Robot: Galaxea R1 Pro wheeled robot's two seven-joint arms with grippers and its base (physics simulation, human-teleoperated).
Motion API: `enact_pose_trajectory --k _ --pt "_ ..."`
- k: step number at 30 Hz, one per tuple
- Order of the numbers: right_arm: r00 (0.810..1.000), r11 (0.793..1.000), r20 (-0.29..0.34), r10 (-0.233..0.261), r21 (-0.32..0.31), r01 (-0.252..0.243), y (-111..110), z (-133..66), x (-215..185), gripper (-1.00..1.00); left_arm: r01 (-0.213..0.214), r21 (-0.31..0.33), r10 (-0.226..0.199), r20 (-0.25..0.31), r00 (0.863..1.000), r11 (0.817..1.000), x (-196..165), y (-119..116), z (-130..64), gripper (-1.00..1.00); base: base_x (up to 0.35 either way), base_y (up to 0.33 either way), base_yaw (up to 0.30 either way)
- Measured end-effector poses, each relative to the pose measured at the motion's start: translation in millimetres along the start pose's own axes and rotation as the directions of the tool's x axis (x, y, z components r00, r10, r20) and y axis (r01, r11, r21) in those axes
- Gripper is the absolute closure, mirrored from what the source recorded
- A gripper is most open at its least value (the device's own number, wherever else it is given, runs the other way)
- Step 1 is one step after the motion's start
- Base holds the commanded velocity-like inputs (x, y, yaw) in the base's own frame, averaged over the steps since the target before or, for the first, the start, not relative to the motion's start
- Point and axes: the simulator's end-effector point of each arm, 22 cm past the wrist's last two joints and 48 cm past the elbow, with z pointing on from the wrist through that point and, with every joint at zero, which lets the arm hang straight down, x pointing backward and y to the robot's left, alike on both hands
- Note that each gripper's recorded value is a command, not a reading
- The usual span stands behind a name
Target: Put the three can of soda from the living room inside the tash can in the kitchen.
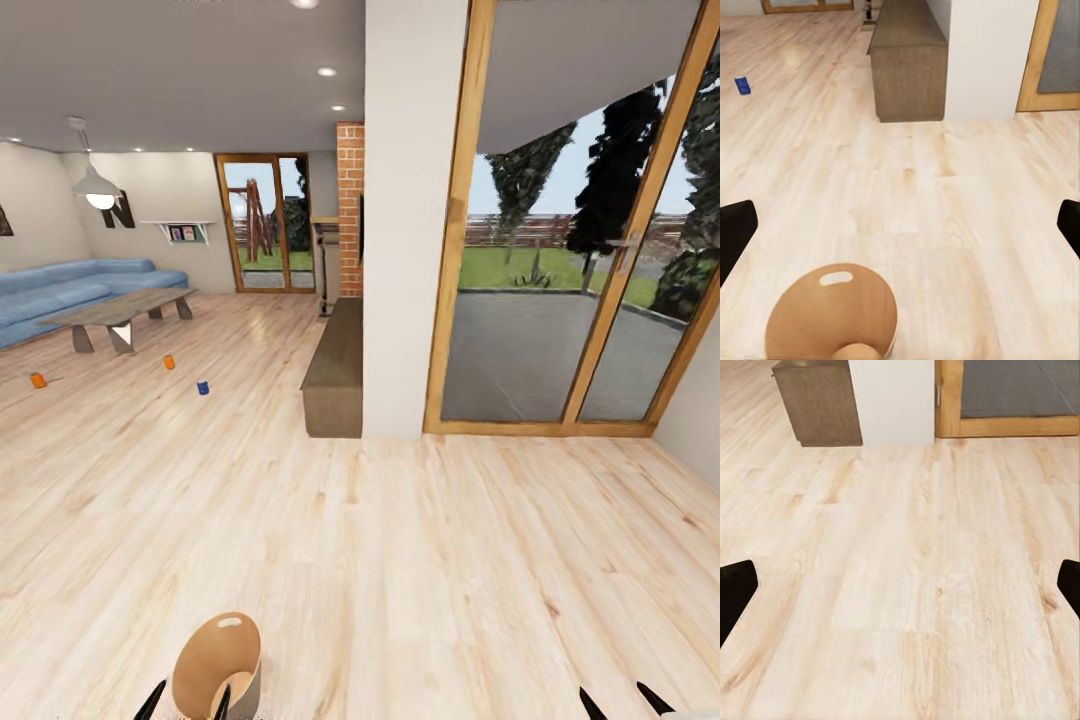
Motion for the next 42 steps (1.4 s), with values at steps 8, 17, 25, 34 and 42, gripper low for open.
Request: enact_pose_trajectory --k 8,17,25,34,42 --pt "1.0 1.0 0.0 0.0 0.0 0.0 0.0 0.0 0.0 -1.0 0.0 0.001 0.0 0.0 1.0 1.0 0.0 -0.1 0.0 -1.0 0.0 0.0 0.251" --pt "1.0 1.0 0.0 0.0 -0.001 0.0 0.2 0.1 0.0 -1.0 0.0 0.0 0.0 0.0 1.0 1.0 0.0 -0.1 0.0 -1.0 0.0 0.0 0.251" --pt "1.0 1.0 0.0 0.0 0.0 0.0 0.1 -0.1 0.1 -1.0 0.0 0.001 0.0 0.0 1.0 1.0 0.0 -0.2 -0.1 -1.0 0.0 0.0 0.251" --pt "1.0 1.0 0.0 0.0 -0.001 0.0 0.2 0.1 0.0 -1.0 0.0 0.001 0.0 0.0 1.0 1.0 0.0 -0.2 -0.1 -1.0 0.0 0.0 0.251" --pt "1.0 1.0 -0.001 0.0 -0.001 0.0 0.6 0.2 0.3 -1.0 0.0 0.001 0.0 0.0 1.0 1.0 0.0 -0.2 -0.1 -1.0 0.0 0.0 0.251"
